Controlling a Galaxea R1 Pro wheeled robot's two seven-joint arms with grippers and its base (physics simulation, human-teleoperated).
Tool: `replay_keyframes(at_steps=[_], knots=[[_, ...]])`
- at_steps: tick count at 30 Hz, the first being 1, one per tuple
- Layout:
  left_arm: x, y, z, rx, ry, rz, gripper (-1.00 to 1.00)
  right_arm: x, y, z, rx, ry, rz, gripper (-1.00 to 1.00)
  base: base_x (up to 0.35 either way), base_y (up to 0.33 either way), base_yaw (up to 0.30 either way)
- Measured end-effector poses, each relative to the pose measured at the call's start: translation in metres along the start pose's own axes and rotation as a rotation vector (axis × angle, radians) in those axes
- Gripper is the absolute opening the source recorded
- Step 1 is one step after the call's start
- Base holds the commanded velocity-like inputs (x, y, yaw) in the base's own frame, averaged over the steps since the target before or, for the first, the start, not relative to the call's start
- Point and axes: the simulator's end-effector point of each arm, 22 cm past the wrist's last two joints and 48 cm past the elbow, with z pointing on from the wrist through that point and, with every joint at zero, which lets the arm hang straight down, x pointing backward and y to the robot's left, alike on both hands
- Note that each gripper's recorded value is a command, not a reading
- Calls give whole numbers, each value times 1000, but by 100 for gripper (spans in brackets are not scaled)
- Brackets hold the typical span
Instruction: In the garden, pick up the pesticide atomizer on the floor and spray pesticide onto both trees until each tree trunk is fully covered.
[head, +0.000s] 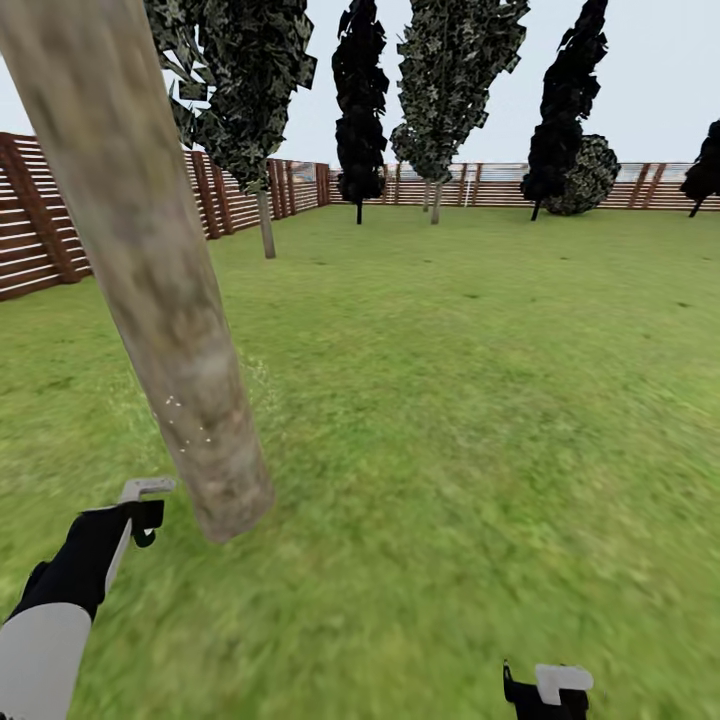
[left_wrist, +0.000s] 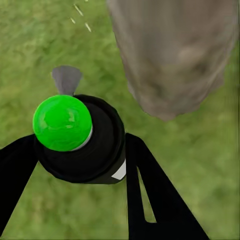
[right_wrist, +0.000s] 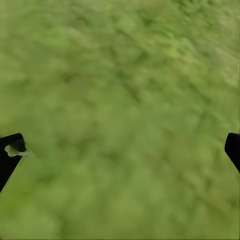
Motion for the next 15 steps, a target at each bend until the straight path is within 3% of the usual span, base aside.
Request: replay_keyframes(at_steps=[3, 8, 11, 13, 15], knots=[[2, -16, 0, 27, -2, 0, -100, 0, 0, 0, 0, 0, 0, 100, 271, 174, 11], [9, -12, 1, 35, 7, 5, -100, 1, 0, 0, 1, 2, 0, 100, 32, 21, 227], [11, -31, -1, 140, 6, 32, -100, 0, 0, 0, 2, 1, 1, 100, 0, 0, 254], [-4, 20, -3, 79, -9, 69, -100, 1, 0, 0, 1, 1, 1, 100, 0, 0, 53], [-8, 39, -5, 80, -12, 77, -100, 0, 0, 0, 1, 1, 1, 100, 0, 0, 12]])
